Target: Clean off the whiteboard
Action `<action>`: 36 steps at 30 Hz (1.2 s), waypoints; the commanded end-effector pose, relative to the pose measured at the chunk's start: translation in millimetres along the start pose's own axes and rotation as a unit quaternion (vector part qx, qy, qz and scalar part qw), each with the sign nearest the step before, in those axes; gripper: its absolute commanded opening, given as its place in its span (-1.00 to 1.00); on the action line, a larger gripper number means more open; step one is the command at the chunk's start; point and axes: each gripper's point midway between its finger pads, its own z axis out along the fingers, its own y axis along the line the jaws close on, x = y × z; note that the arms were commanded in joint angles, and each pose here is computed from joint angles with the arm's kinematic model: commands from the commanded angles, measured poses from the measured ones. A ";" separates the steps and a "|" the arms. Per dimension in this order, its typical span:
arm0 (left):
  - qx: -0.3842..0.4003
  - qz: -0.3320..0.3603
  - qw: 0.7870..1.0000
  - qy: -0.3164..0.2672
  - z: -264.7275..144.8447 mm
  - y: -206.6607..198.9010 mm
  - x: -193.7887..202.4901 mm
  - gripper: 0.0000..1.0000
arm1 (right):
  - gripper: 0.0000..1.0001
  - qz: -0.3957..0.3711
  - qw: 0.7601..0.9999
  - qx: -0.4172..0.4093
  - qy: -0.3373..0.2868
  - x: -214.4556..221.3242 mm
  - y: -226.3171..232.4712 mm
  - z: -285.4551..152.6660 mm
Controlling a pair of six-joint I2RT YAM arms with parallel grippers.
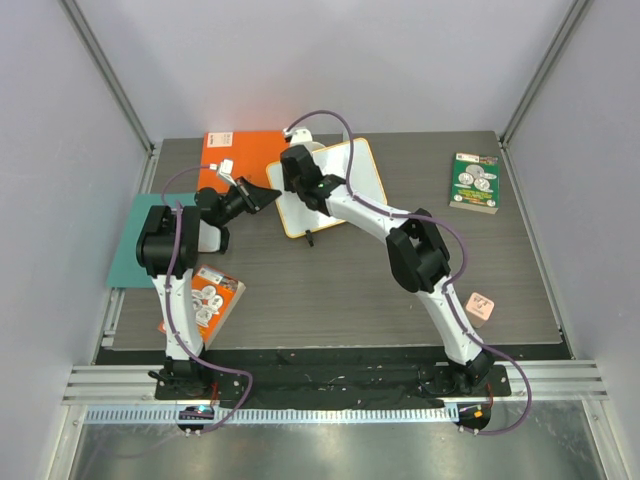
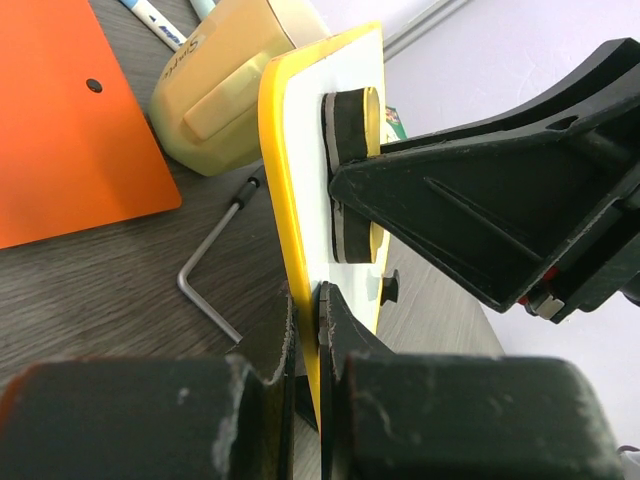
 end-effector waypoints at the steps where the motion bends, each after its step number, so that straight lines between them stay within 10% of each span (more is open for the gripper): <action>1: 0.061 0.069 0.995 0.024 3.6 -25.8 7.1 -1.00 | -0.98 -0.043 0.994 0.004 0.101 87.3 -9.0 5.9; 20: 0.062 0.072 0.995 0.023 3.0 -27.4 6.7 -1.00 | -0.98 -0.061 0.969 0.021 0.240 227.3 -48.0 -67.9; 36: 0.064 0.081 0.995 0.004 -3.1 -36.8 -0.5 -0.81 | -0.98 0.033 0.999 0.002 0.038 92.0 -57.1 -127.7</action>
